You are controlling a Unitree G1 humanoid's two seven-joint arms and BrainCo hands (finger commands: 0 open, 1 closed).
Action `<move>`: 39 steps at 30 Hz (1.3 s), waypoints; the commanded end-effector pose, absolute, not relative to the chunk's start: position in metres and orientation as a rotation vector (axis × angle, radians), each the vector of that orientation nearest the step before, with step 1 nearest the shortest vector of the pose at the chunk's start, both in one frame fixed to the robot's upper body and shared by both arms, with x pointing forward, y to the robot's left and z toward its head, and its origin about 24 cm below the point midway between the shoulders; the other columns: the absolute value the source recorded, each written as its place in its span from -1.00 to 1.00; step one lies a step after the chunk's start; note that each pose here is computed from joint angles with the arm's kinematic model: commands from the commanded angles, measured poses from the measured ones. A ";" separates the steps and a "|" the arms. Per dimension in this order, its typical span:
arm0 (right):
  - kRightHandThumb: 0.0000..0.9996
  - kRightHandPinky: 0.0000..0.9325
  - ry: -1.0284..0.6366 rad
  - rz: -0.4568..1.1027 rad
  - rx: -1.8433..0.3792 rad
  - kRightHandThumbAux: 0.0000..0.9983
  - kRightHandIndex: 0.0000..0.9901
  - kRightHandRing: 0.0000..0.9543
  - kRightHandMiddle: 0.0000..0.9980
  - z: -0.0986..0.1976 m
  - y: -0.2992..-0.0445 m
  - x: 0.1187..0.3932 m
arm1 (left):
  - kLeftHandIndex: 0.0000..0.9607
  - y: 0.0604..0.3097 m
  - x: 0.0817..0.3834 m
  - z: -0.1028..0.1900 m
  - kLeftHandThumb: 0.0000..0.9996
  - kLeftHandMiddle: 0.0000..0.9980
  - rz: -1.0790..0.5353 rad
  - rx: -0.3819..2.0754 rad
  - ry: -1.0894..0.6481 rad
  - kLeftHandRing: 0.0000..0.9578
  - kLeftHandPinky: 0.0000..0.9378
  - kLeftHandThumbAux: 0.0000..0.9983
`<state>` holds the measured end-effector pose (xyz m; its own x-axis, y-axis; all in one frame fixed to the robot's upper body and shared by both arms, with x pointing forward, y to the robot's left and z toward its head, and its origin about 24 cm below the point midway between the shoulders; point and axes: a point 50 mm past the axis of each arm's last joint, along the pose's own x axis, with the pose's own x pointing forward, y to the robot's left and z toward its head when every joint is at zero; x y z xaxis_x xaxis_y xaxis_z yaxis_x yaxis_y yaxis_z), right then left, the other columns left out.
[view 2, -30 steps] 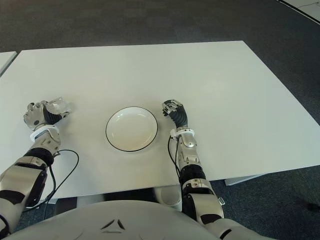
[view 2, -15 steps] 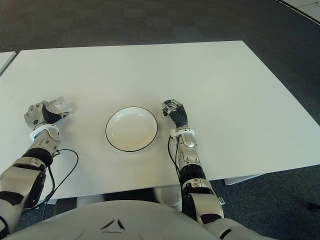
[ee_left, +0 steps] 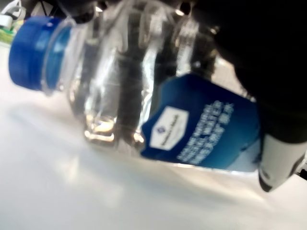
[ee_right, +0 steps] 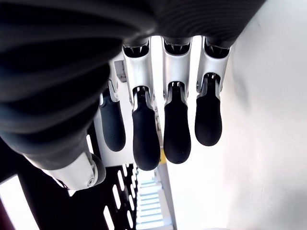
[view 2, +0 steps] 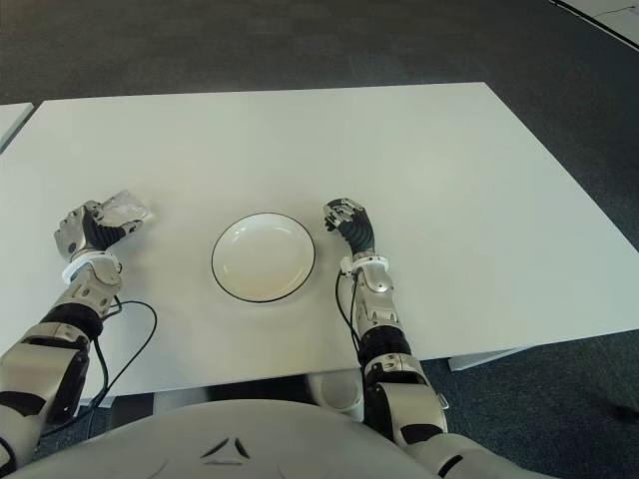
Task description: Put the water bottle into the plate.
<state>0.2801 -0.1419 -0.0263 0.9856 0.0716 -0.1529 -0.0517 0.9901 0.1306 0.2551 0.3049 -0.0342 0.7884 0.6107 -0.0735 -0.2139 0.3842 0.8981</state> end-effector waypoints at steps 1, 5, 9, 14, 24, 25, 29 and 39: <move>0.41 0.27 0.343 0.029 0.143 0.46 -0.12 0.27 0.28 -0.060 -0.144 0.256 | -0.18 0.284 0.215 -0.083 0.70 0.08 0.393 0.944 0.658 0.78 0.80 0.34; 0.41 0.28 0.342 0.031 0.143 0.46 -0.12 0.28 0.28 -0.060 -0.144 0.256 | -0.18 0.283 0.216 -0.081 0.70 0.08 0.392 0.929 0.630 0.78 0.79 0.34; 0.41 0.28 0.343 0.031 0.144 0.46 -0.12 0.28 0.28 -0.060 -0.143 0.257 | -0.18 0.275 0.222 -0.075 0.70 0.08 0.387 0.907 0.577 0.79 0.79 0.34; 0.41 0.28 0.346 0.030 0.147 0.46 -0.12 0.28 0.28 -0.061 -0.143 0.257 | -0.18 0.274 0.225 -0.069 0.70 0.07 0.385 0.881 0.549 0.79 0.78 0.34; 0.41 0.25 0.353 0.034 0.149 0.46 -0.12 0.25 0.26 -0.061 -0.144 0.259 | -0.17 0.264 0.258 -0.025 0.71 0.07 0.361 0.904 0.360 0.80 0.78 0.34; 0.41 0.25 0.353 0.035 0.148 0.46 -0.12 0.25 0.26 -0.061 -0.144 0.259 | -0.17 0.262 0.261 -0.019 0.71 0.07 0.358 0.904 0.340 0.80 0.79 0.34; 0.41 0.24 0.353 0.041 0.144 0.46 -0.12 0.24 0.24 -0.061 -0.143 0.260 | -0.17 0.254 0.271 -0.002 0.71 0.08 0.351 0.893 0.262 0.81 0.81 0.34; 0.41 0.23 0.360 0.052 0.151 0.46 -0.12 0.23 0.22 -0.060 -0.142 0.261 | -0.17 0.225 0.296 0.047 0.71 0.08 0.300 0.885 0.063 0.82 0.79 0.34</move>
